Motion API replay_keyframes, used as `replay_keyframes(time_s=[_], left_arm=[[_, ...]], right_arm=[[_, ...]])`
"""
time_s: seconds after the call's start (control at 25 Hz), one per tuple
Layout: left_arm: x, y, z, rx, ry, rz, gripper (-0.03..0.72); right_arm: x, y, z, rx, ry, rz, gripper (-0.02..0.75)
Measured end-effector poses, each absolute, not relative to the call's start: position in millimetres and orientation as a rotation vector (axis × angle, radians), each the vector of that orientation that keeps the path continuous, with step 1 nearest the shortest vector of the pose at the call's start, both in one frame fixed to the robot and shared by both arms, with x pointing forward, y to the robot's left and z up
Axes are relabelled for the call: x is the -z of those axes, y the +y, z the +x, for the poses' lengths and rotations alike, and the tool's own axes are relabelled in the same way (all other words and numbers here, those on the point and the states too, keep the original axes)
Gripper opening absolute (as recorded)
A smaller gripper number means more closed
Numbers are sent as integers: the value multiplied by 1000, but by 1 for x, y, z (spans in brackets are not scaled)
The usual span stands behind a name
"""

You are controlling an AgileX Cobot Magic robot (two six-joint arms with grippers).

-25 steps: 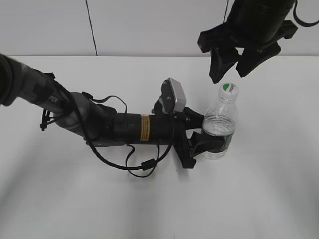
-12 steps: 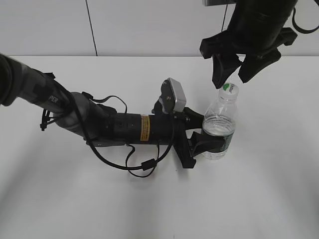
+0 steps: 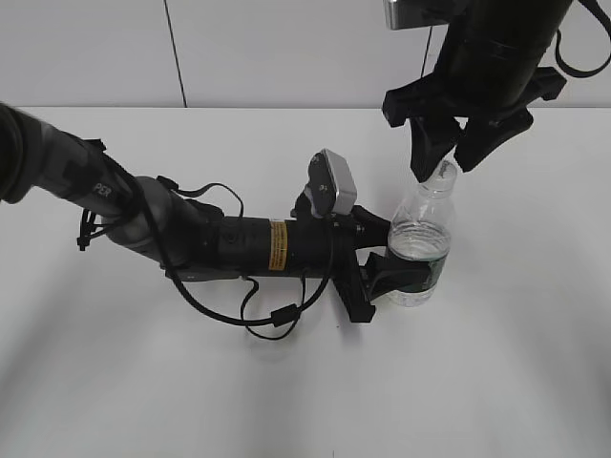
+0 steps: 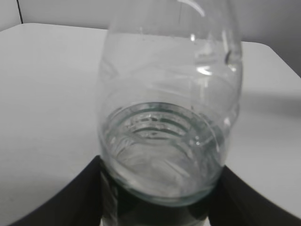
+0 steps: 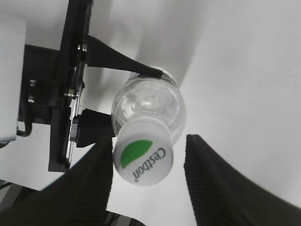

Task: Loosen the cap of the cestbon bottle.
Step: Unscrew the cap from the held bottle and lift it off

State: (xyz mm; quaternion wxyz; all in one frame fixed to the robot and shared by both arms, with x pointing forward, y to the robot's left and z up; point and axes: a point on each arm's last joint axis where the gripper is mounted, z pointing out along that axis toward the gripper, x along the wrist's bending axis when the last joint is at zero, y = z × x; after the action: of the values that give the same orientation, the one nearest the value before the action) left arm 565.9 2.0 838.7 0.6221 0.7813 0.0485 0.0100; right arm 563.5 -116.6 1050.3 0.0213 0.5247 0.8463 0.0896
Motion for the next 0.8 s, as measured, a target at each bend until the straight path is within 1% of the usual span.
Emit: replay_keyframes(time_s=[0.16,0.36,0.8], left_arm=[[-839,2,566,-23,111,1795,374],[-839,2,566,-23,111,1795,374],[-839,2,566,-23,112,1796,374]], right_arm=[[-1049,-116,564,-273,2625,1628,357],[-1039,-114,567,-243,2641,1640,351],[-1040,-114,567,-250,2659,1616,310]])
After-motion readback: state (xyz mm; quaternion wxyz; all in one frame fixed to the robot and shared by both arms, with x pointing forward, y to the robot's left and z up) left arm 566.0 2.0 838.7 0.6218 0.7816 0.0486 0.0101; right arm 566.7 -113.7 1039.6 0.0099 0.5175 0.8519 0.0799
